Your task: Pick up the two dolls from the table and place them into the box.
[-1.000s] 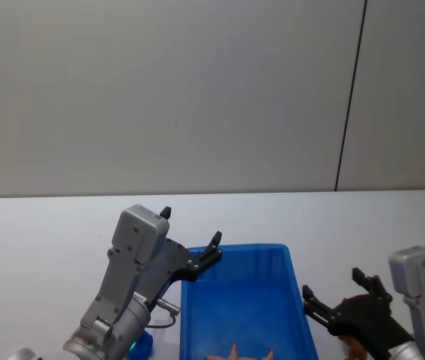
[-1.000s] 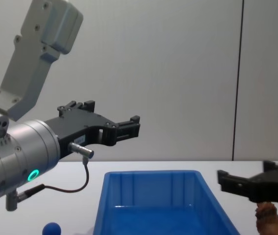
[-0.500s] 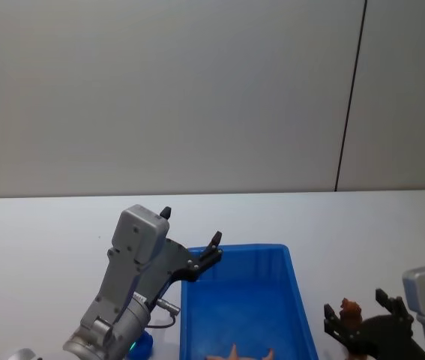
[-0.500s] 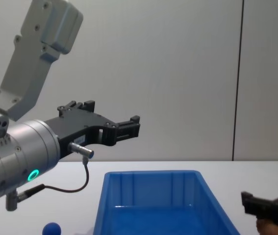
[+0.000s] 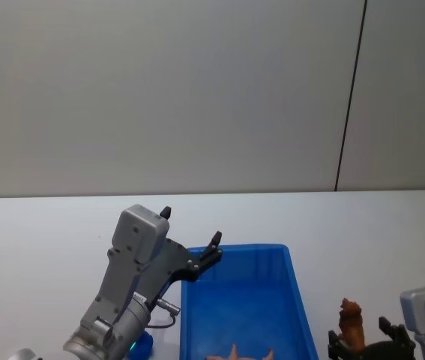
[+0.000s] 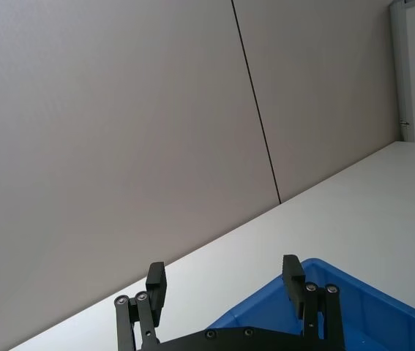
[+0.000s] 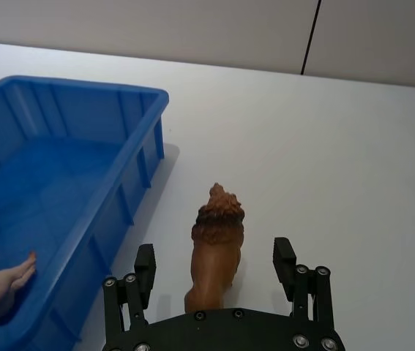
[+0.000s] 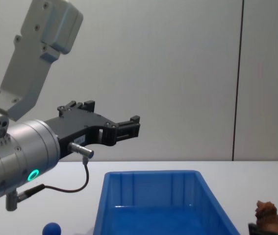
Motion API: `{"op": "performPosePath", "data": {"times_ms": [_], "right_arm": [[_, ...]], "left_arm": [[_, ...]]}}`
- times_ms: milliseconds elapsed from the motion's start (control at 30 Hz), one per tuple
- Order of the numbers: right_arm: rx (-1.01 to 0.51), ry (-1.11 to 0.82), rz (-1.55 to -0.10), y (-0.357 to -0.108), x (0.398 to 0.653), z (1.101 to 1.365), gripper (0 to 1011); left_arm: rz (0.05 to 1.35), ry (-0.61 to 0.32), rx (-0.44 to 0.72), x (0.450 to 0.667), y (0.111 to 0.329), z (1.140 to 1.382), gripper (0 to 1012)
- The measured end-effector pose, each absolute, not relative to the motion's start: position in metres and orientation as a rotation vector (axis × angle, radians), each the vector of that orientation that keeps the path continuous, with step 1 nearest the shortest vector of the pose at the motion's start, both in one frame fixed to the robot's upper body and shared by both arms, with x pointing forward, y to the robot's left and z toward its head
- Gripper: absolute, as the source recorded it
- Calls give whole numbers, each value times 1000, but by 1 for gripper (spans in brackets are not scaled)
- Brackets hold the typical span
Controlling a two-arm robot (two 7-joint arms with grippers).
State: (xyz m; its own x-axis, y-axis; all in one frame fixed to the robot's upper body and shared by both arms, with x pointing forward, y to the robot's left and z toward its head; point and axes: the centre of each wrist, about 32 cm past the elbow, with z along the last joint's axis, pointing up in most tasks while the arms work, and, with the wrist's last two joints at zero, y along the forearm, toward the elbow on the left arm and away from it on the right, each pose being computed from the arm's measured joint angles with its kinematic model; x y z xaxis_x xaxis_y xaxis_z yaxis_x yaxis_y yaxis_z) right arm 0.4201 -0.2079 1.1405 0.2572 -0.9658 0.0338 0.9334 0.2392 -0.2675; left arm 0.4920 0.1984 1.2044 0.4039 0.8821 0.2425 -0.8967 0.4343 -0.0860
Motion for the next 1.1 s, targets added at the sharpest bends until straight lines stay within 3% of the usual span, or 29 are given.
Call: {"op": "performPosePath", "data": {"times_ms": [433,500,800,867,1100], "right_arm": [[-280,207,-1320,-208,416,1130,729],[-281,215,-1323,-208,415,1129,619],[-278,219,-1326,-208,414,1128,387],[-270,212,-1327,-209,413,1129,290],[-242,179,-1322,-209,413,1133,290]], "left_arm": [[1124,-268,61,492,198,1204,1001],[1124,-268,61,492,198,1204,1001],[1124,-268,61,492,198,1204,1001],[1124,-268,61,492,198,1204,1001],[1124,-268,61,492,198,1204,1001]]}}
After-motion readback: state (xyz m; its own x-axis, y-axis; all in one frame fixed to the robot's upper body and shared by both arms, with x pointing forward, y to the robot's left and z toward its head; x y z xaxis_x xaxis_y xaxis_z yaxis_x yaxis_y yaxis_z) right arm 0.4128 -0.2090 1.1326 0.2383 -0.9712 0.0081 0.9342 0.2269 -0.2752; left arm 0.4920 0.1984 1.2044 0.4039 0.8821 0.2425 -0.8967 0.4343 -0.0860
